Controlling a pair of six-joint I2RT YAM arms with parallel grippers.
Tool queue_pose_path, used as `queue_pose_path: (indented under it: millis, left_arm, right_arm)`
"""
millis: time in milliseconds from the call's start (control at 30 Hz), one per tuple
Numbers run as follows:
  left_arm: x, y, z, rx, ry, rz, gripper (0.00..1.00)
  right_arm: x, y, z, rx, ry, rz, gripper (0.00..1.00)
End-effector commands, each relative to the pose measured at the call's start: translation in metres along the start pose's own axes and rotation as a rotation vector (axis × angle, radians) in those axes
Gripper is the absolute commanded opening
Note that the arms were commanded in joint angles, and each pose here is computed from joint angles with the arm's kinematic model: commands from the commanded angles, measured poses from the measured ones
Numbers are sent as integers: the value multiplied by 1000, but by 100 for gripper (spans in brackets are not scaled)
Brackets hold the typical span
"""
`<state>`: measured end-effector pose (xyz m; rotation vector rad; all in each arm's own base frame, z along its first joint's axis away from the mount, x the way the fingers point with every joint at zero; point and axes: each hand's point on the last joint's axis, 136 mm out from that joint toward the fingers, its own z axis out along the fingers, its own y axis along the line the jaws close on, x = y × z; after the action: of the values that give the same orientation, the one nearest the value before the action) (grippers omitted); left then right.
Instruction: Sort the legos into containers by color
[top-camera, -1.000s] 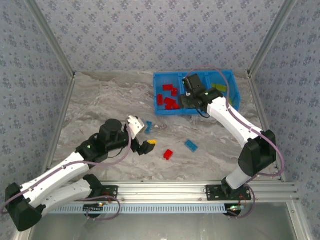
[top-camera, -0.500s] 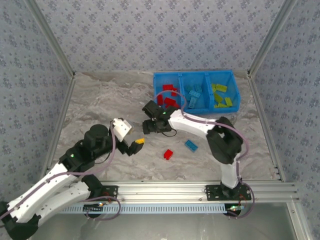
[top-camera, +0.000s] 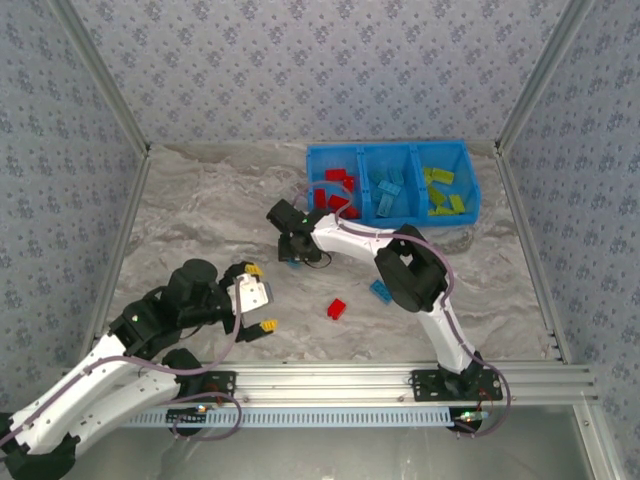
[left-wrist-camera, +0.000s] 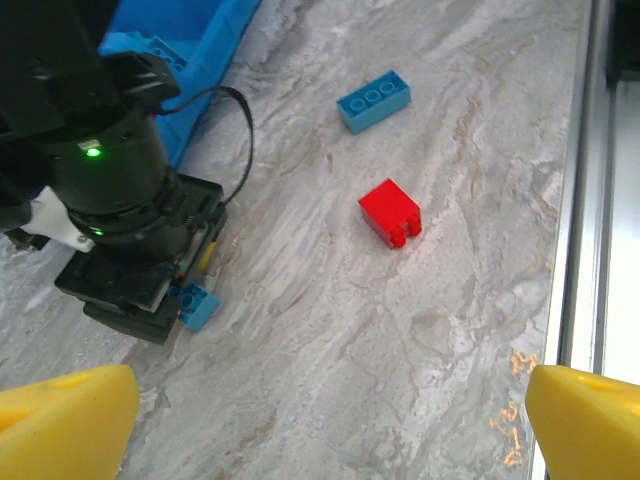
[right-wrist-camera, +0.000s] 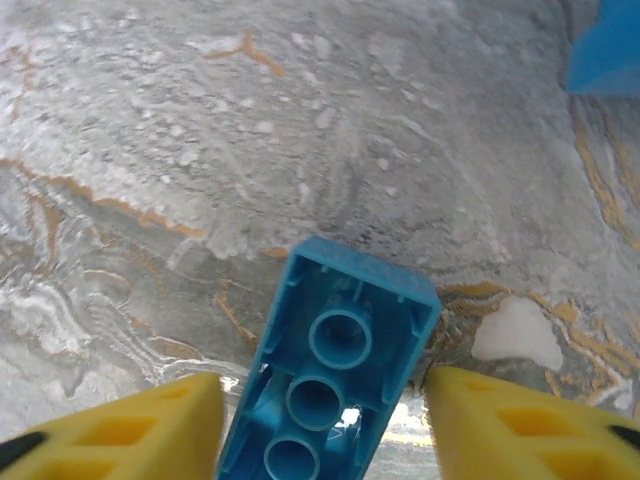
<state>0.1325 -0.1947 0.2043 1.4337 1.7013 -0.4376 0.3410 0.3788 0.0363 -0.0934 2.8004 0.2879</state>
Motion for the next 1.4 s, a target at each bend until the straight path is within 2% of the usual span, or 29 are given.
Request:
queue_pose_path:
  millis: [0, 167, 267, 467, 600, 700, 833, 967, 1067, 1200, 1367]
  left_arm:
    - [3, -12, 1, 62, -5, 51, 99]
    - [-4, -15, 0, 79, -35, 43, 99]
    - [-24, -7, -2, 56, -115, 1, 99]
    - [-73, 14, 1, 15, -312, -177, 99]
    - [-104, 35, 9, -31, -400, -316, 99]
    - [-121, 50, 20, -70, -419, -420, 99]
    - [-134, 51, 42, -53, -377, -451, 99]
    - [-133, 59, 64, -77, -298, -566, 99]
    - [-119, 66, 79, -128, -203, -694, 99]
    - [-88, 73, 90, -223, -95, -827, 99]
    - [-51, 73, 98, -313, 20, -974, 99]
  right_arm:
    - [3, -16, 0, 74, 10, 3, 44]
    - [0, -25, -20, 56, -17, -1, 26]
    - [-1, -39, -39, 57, -39, 6, 24]
    - [-11, -77, -106, 69, -158, 15, 24]
    - [-28, -122, -155, 105, -260, 64, 25]
    - [-49, -159, -183, 119, -332, 114, 26]
    - [-91, -201, -195, 133, -386, 127, 27]
    - [-134, -226, -177, 148, -369, 147, 29]
    - [-163, -235, -159, 150, -332, 168, 36]
    - [-188, -240, -150, 175, -314, 177, 58]
    - [-185, -235, -175, 148, -321, 184, 61]
